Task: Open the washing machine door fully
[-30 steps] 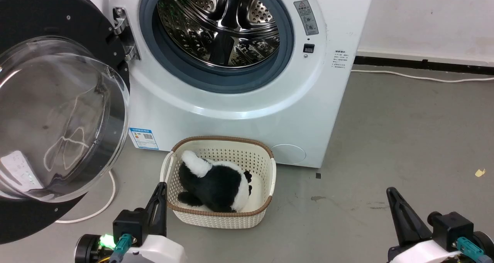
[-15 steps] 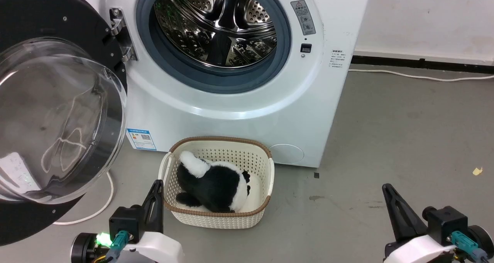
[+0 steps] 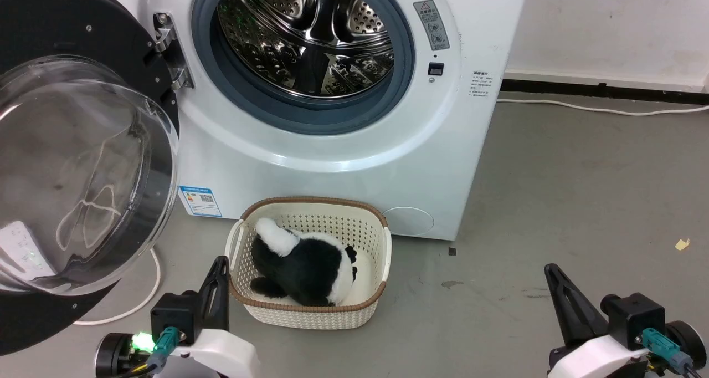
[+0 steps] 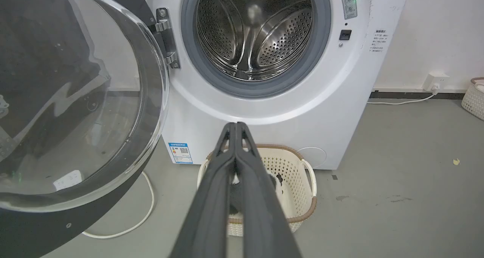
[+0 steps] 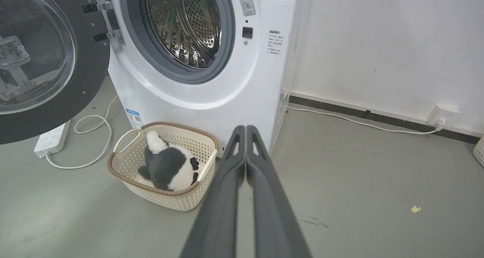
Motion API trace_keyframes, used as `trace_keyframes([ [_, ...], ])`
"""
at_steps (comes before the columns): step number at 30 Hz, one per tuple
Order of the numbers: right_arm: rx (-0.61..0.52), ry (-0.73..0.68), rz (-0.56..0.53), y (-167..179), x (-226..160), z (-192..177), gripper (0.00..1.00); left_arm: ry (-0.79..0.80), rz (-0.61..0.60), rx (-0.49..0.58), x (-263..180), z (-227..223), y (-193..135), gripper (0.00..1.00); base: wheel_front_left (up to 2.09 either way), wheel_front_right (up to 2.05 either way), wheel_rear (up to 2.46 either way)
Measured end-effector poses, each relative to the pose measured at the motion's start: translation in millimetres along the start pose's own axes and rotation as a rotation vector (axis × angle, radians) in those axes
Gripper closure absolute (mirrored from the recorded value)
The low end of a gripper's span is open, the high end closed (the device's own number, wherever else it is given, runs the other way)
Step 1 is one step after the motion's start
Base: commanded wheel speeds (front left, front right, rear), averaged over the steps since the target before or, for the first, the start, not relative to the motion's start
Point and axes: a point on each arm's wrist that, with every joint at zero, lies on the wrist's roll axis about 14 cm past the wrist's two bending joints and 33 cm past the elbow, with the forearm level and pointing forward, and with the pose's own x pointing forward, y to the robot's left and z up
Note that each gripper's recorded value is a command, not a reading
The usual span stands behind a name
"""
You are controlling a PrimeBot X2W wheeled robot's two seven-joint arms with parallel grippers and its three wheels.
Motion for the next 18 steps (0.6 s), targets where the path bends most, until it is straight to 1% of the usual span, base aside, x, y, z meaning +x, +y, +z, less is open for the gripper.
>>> trace_keyframes([
  [18, -0.014, 0.012, 0.008, 2.5, 2.5, 4.1, 1.00, 0.011, 0.009, 0.006, 2.4, 3.9, 3.3, 1.00, 0.00, 0.00, 0.00],
])
